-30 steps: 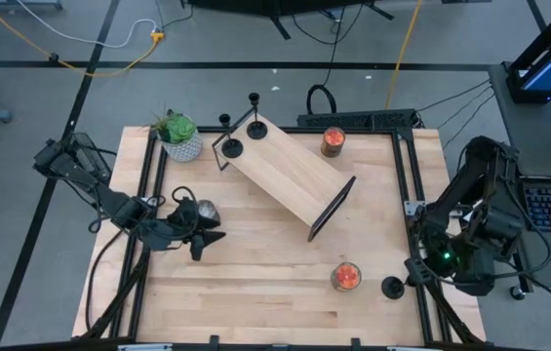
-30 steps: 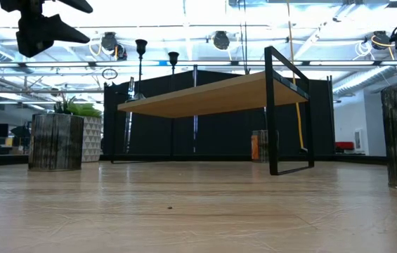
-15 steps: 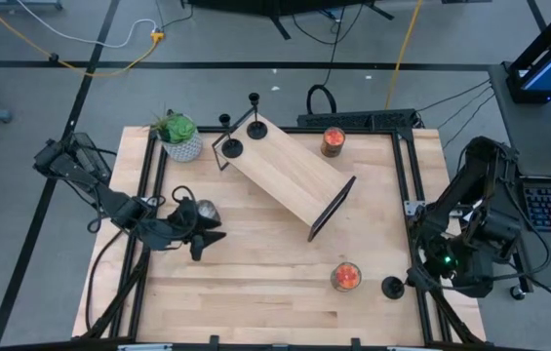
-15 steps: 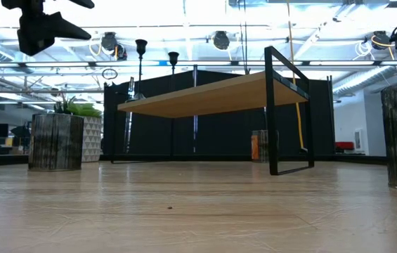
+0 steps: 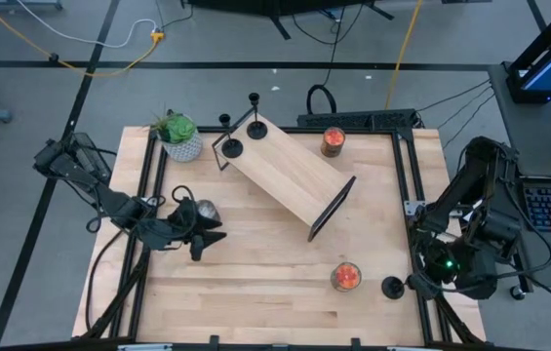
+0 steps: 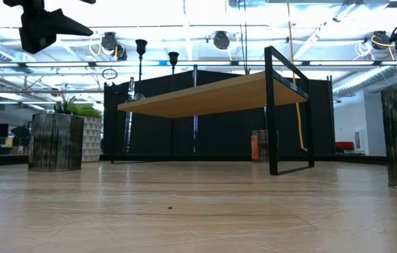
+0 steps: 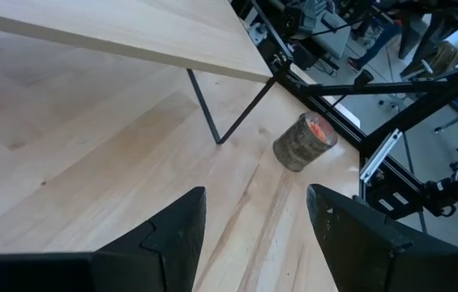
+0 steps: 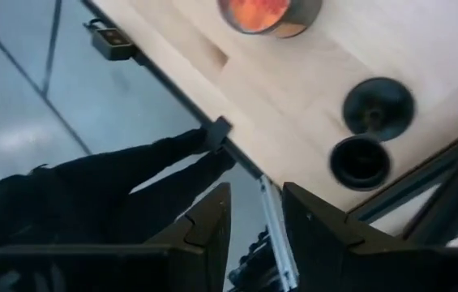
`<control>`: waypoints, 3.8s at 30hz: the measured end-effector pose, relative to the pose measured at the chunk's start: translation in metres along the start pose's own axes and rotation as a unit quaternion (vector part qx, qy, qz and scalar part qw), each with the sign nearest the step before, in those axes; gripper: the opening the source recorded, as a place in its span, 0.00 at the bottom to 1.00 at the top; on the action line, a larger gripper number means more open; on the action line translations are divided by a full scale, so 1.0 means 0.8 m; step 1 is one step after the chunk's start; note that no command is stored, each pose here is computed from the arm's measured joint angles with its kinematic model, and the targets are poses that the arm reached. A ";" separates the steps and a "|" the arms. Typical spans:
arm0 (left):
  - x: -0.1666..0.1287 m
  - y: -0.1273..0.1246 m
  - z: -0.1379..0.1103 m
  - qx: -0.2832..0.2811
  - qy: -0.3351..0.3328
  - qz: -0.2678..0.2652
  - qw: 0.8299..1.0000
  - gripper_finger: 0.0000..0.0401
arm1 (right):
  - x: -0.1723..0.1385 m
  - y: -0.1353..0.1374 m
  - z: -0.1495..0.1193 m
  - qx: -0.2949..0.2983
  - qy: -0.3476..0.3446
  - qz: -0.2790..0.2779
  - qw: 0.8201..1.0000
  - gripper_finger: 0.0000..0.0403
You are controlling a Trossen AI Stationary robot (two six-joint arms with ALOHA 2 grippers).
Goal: Pick & Place candle stick holders
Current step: Put the candle holder on the shelf
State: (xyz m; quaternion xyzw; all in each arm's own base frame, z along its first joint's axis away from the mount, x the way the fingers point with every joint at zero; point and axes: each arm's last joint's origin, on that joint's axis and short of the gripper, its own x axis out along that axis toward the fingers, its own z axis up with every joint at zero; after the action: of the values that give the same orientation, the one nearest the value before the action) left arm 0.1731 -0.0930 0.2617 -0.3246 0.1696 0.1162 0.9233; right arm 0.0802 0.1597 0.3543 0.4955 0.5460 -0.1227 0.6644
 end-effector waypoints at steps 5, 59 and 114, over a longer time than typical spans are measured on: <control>0.000 0.000 0.000 0.003 0.000 0.000 1.000 0.56 | -0.001 -0.012 0.001 0.034 0.033 -0.073 0.996 0.26; 0.000 0.000 0.000 0.028 0.000 0.001 1.000 0.56 | 0.037 -0.016 -0.006 0.108 -0.049 -0.208 0.971 0.26; 0.000 0.000 0.001 0.039 -0.002 -0.002 0.999 0.56 | 0.037 -0.024 0.029 0.063 -0.067 -0.188 0.978 0.03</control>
State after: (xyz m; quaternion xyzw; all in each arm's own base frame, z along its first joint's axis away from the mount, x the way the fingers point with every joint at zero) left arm 0.1735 -0.0929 0.2623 -0.2881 0.1716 0.1087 0.9358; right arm 0.0918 0.1433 0.3175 0.4154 0.5749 -0.3127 0.6318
